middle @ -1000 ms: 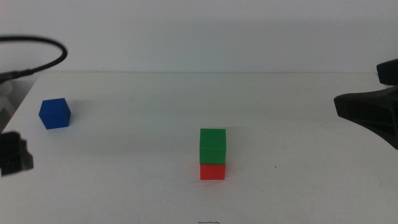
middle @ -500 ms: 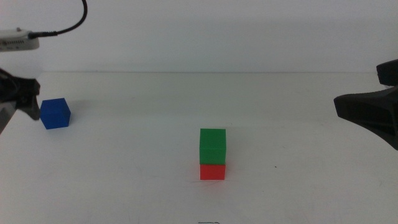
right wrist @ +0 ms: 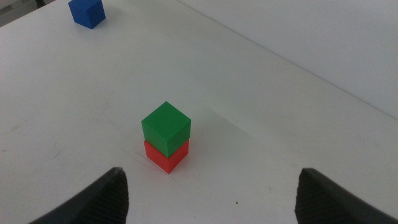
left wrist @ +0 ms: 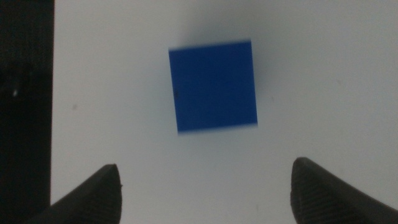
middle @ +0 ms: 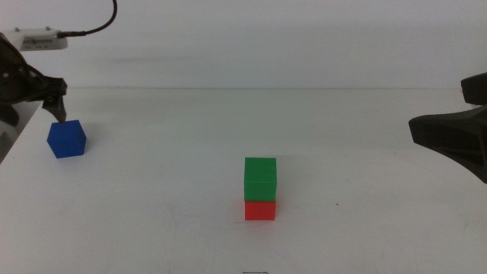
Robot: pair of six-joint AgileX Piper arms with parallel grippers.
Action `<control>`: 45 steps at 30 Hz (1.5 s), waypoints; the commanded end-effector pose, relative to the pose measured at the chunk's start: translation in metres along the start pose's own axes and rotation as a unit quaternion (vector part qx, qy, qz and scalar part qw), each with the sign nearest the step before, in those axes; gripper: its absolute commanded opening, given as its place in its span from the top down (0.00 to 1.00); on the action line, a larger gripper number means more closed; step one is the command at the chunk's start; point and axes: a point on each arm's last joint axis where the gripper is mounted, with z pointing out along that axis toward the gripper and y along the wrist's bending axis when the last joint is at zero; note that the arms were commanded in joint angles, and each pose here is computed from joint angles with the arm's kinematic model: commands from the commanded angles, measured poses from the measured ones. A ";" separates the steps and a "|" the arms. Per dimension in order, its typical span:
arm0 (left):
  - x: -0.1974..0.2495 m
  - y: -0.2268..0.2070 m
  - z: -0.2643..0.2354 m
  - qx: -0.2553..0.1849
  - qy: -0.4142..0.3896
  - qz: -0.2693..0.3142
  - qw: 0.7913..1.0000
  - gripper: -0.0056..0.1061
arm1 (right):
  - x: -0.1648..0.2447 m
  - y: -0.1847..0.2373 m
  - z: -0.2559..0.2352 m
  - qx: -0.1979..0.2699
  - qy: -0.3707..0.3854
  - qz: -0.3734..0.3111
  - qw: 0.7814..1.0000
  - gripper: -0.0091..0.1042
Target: Stack red cubes first, then green, then blue cubes in a specific spot.
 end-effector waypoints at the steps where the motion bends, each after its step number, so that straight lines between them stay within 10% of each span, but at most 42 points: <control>1: -0.015 -0.002 -0.023 0.004 -0.051 -0.001 0.999 0.12 | -0.012 -0.003 -0.008 0.013 -0.046 -0.002 0.999 0.09; 23: -0.039 0.002 0.054 0.021 -0.057 -0.002 0.998 0.15 | -0.012 -0.003 -0.008 0.013 -0.046 -0.002 0.999 0.09; 36: -0.035 -0.006 0.046 0.059 -0.037 -0.001 0.998 0.82 | -0.012 -0.003 -0.008 0.013 -0.046 -0.002 0.999 0.09; 45: -0.012 -0.046 -0.020 0.041 -0.097 0.019 0.994 0.96 | -0.012 -0.003 -0.008 0.013 -0.046 -0.002 0.999 0.09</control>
